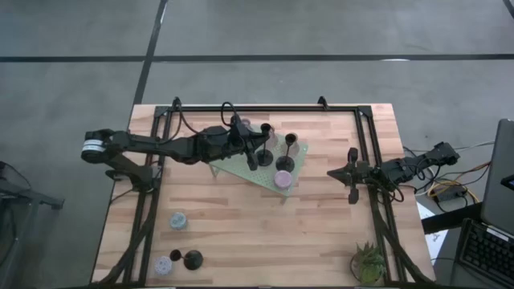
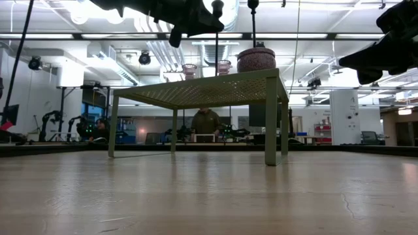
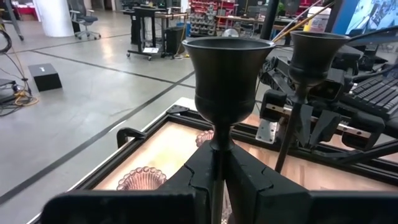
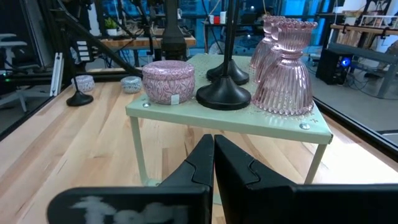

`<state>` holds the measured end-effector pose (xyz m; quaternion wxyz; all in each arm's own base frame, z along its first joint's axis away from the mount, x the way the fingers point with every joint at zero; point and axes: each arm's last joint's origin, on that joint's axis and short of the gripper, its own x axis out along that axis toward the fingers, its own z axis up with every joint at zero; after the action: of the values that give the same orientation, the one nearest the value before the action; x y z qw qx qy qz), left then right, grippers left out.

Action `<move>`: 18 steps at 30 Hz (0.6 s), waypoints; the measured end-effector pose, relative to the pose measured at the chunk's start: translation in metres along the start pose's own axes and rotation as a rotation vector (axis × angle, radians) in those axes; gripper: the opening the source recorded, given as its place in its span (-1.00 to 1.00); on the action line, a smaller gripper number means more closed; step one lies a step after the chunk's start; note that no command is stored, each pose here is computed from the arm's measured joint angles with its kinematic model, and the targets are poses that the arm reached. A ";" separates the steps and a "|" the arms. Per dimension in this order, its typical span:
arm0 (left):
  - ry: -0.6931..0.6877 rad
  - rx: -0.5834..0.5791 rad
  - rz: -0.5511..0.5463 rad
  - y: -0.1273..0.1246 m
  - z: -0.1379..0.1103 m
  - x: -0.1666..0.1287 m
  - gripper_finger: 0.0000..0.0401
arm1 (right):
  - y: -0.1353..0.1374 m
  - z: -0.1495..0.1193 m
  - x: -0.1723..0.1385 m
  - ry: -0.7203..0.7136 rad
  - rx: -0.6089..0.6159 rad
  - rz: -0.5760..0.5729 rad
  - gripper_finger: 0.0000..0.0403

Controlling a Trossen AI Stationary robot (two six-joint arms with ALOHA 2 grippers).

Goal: Pick & Place candle stick holders
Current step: Put the top black candle holder on the shelf aligned with the other black candle holder

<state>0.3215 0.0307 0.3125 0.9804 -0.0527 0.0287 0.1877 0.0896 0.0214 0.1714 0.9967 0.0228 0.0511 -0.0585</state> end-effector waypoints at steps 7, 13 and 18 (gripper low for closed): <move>0.004 0.021 0.000 0.000 -0.002 0.001 -0.84 | 0.000 0.000 0.000 0.000 0.000 0.000 -0.96; 0.006 0.055 0.000 0.000 -0.002 0.001 -0.84 | 0.000 0.000 0.000 0.000 0.000 0.000 -0.96; 0.008 0.063 0.000 0.000 -0.003 0.001 -0.84 | 0.000 0.000 0.000 0.000 0.000 0.000 -0.96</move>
<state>0.3224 0.0306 0.3097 0.9814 -0.0226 0.0386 0.1864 0.0896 0.0214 0.1714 0.9967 0.0228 0.0511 -0.0585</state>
